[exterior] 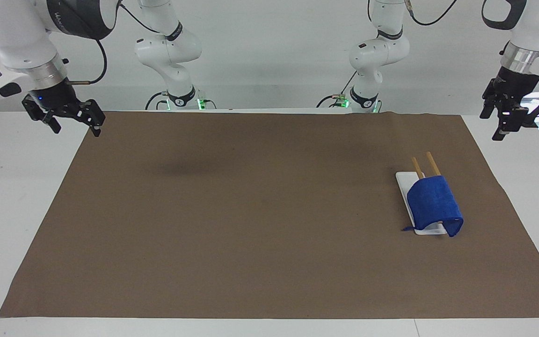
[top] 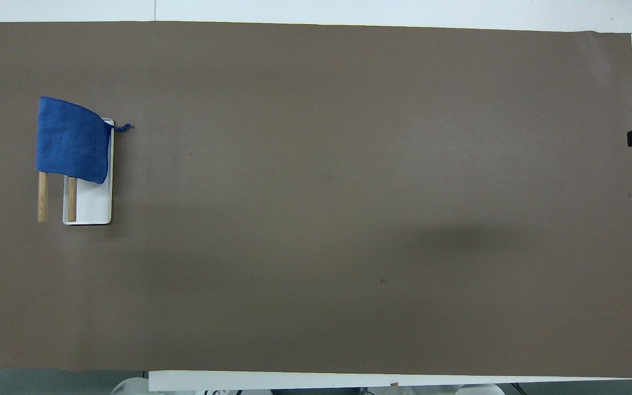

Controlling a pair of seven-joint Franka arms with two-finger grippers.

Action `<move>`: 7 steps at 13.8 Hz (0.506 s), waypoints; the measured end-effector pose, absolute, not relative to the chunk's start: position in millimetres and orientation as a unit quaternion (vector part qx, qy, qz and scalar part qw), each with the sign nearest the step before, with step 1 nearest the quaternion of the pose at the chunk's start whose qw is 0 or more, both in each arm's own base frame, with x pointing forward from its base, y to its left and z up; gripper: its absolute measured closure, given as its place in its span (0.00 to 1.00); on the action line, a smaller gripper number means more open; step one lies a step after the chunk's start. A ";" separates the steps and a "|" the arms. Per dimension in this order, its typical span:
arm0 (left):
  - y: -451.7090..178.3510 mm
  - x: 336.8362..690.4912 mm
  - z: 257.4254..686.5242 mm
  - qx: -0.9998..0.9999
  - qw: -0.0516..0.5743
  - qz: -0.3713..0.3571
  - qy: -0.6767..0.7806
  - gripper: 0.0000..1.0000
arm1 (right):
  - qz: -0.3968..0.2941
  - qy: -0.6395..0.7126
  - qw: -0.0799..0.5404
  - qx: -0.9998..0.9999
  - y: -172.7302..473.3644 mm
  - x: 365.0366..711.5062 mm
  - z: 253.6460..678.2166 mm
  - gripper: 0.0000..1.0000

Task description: Right arm passes towel to left arm to hang

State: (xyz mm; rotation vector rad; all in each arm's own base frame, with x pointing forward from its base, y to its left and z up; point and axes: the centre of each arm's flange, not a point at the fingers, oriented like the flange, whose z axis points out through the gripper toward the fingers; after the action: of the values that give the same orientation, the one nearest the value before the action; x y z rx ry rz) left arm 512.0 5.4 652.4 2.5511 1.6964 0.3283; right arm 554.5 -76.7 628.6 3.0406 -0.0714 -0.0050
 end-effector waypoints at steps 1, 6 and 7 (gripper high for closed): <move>-11.6 508.7 661.5 0.846 0.030 0.104 0.522 0.00 | -0.002 -0.023 0.050 0.998 -76.7 554.5 628.6 0.00; -64.6 486.9 687.7 0.952 0.004 0.065 0.299 0.00 | -0.002 -0.023 0.050 0.998 -76.7 554.5 628.6 0.00; -66.9 484.2 685.8 0.968 0.001 0.051 0.245 0.00 | -0.002 -0.023 0.050 0.998 -76.7 554.5 628.6 0.00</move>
State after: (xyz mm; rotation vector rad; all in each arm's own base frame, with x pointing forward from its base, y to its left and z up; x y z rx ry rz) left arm 484.2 -66.9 685.8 3.0399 0.7681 0.1611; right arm 554.5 -76.7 628.6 3.0406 -0.0713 -0.0051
